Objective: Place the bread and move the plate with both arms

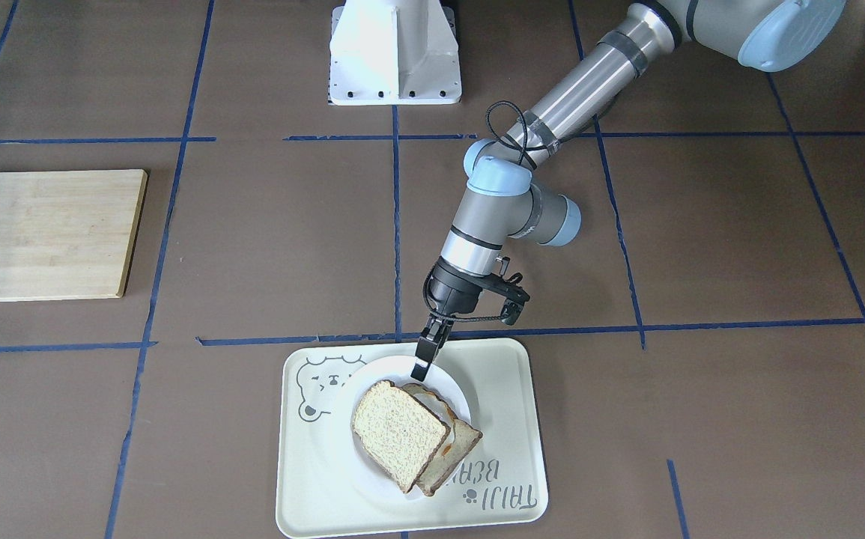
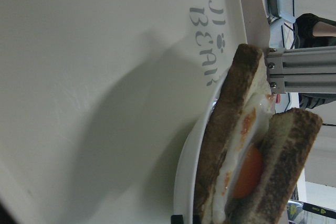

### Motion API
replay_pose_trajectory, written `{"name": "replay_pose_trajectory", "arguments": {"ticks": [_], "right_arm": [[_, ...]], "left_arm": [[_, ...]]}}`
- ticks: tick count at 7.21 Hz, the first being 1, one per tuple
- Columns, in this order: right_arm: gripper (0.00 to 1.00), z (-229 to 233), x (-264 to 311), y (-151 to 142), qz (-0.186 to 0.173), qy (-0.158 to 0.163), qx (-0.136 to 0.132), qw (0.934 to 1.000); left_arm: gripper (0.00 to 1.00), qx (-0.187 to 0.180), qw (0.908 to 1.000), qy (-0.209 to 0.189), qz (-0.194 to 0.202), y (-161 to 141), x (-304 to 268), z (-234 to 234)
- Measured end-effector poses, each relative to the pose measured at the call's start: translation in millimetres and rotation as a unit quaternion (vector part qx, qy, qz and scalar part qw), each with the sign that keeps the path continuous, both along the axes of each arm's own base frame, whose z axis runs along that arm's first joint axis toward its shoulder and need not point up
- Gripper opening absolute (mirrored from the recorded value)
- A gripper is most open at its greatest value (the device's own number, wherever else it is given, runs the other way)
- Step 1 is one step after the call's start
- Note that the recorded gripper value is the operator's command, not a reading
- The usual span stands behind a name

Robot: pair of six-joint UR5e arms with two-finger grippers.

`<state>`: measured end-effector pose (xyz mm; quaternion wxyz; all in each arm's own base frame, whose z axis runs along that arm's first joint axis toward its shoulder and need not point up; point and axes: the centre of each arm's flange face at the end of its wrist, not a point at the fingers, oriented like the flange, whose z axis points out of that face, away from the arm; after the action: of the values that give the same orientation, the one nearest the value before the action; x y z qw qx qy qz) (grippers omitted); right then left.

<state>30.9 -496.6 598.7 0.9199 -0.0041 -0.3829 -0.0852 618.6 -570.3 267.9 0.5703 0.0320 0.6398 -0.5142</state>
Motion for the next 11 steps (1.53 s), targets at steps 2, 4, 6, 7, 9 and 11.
{"name": "replay_pose_trajectory", "arguments": {"ticks": [2,4,6,7,9,11], "right_arm": [[1.0,-1,0,-1,0.0,0.0,0.001,1.0],[1.0,-1,-1,-1,0.0,0.001,0.001,1.0],[1.0,0,-1,-1,0.0,0.001,0.0,1.0],[1.0,0,0,0,0.0,0.001,-0.001,1.0],[1.0,2,0,2,-0.001,0.002,-0.001,1.0],[1.0,5,2,3,-0.001,0.003,-0.003,1.0]], "left_arm": [[1.0,0.002,0.9998,-0.004,0.02,-10,-17,-5],[1.0,-0.011,0.9978,-0.014,0.064,-17,-73,1],[1.0,0.006,0.9907,-0.075,0.114,-10,-142,6],[1.0,0.021,0.9823,-0.122,0.141,-4,-178,12],[1.0,0.057,0.9514,-0.235,0.191,8,-256,52],[1.0,0.092,0.8856,-0.375,0.258,17,-322,82]]}}
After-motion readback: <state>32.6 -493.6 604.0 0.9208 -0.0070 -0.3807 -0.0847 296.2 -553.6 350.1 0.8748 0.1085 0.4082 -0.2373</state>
